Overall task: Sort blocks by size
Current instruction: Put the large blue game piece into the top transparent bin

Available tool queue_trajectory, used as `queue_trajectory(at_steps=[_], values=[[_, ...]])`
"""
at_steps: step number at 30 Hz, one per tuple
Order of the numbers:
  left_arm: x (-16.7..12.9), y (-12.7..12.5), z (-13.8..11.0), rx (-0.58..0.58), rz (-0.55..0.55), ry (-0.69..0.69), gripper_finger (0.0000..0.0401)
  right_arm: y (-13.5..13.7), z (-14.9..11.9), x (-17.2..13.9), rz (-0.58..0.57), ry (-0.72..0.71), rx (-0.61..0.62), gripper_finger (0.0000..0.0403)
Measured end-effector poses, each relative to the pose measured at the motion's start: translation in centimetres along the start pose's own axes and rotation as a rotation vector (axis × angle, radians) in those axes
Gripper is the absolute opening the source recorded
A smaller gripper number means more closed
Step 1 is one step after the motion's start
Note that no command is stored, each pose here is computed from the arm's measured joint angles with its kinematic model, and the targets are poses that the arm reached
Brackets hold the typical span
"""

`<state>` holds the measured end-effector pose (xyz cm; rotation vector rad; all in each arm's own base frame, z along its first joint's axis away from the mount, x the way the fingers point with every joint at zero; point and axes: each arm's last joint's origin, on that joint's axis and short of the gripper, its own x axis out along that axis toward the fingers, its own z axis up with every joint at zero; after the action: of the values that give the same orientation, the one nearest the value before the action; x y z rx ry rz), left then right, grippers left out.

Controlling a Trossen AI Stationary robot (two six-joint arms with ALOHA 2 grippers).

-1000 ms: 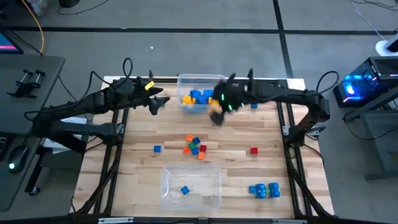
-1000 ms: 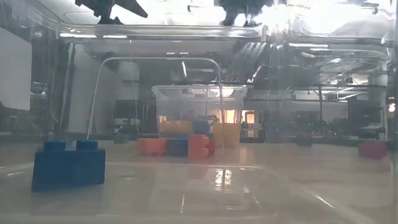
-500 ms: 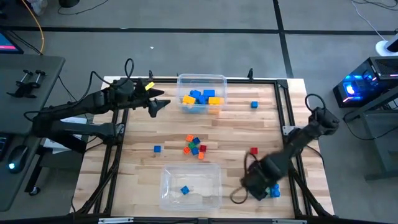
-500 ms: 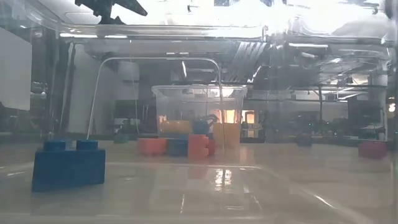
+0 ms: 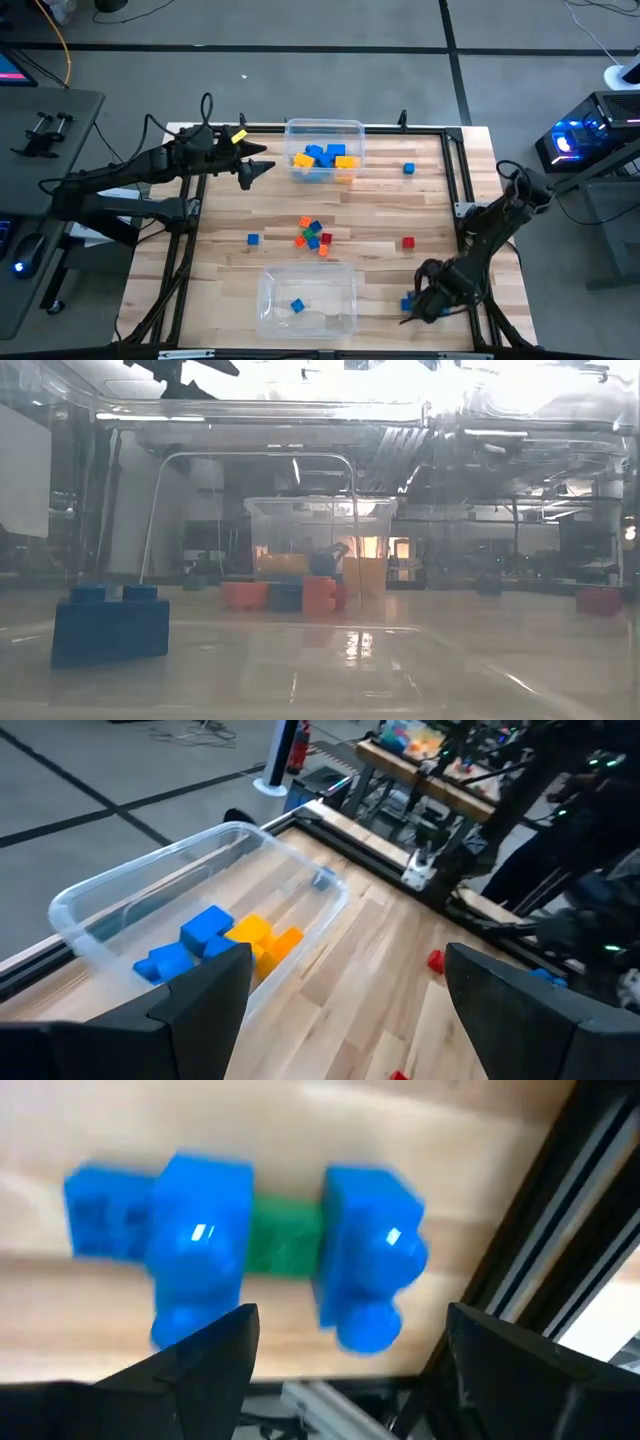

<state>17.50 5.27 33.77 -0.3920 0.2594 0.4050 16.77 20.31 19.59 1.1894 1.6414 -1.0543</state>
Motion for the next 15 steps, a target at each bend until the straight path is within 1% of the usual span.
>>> queue_trajectory(at_steps=[4, 9, 12, 15], values=[[0.0, -0.1, 0.1, -0.016, -0.020, -0.005, 0.0317, -0.9, 1.2, 0.6, -0.012, -0.006, 0.009, 0.0316], [0.0, -0.1, 0.1, -0.030, -0.019, -0.004, 0.0317, -0.9, 1.9, 2.1, 0.050, 0.050, -0.022, 0.0310], [0.0, -0.1, 0.1, -0.046, -0.019, -0.003, 0.0317, -1.0, 2.5, 3.2, 0.061, 0.060, -0.016, 0.0293], [0.0, -0.1, 0.1, -0.052, -0.019, -0.003, 0.0317, -1.2, 2.8, 3.8, 0.061, 0.073, -0.017, 0.0266]])
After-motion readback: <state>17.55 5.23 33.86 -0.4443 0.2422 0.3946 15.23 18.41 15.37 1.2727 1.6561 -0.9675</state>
